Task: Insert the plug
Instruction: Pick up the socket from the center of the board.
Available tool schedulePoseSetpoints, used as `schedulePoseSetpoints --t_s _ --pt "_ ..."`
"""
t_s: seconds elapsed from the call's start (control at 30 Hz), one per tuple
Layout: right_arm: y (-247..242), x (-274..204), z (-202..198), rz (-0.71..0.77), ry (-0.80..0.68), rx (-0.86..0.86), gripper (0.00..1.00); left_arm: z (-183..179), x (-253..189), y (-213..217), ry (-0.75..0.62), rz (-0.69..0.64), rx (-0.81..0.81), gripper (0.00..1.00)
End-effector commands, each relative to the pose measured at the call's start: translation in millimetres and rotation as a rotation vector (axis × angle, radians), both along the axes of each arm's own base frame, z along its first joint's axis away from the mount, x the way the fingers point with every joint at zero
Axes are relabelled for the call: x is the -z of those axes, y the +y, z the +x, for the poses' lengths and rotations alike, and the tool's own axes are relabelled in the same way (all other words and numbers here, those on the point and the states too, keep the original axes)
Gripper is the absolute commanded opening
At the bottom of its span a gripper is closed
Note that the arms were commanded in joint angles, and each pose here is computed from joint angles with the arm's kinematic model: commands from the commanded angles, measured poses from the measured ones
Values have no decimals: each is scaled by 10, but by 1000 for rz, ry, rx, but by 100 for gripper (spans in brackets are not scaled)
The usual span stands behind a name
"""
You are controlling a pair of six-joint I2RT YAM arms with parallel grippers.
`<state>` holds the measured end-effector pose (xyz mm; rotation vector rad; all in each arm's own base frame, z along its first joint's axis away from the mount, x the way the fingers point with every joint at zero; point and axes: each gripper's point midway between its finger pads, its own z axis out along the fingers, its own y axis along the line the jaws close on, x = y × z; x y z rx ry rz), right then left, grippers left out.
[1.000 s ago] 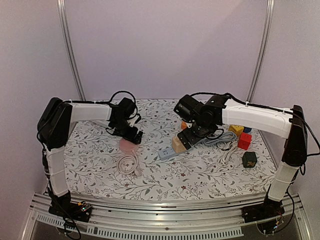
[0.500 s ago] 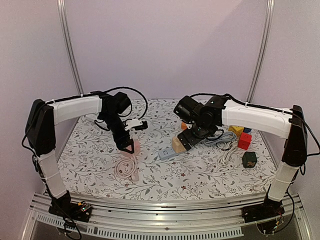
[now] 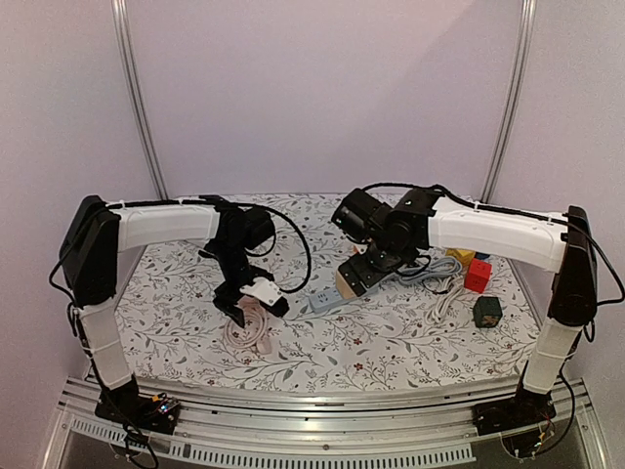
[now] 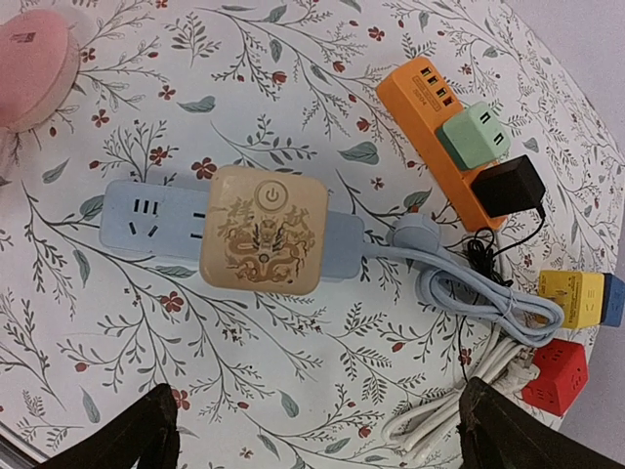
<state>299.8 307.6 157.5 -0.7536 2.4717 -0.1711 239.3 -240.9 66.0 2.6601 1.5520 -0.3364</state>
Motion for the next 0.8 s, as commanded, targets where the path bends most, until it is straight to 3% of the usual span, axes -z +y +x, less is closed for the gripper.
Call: schedulePoseSetpoints --t_s 0.0,0.2,0.47,0.63,0.77 --pt "-18 -42 -66 44 -8 21 99 102 334 -125 -78 5 205 83" --pt "-89 -62 -137 67 -5 35 99 165 624 -99 -150 38 237 78" --pt "-84 -32 -155 70 1 40 99 158 848 -61 -155 80 207 38" --pt "-121 -90 -151 74 -19 48 99 167 766 -48 -171 81 147 3" --pt "-213 -248 -129 77 -71 50 99 321 322 -254 -186 -1 -22 0"
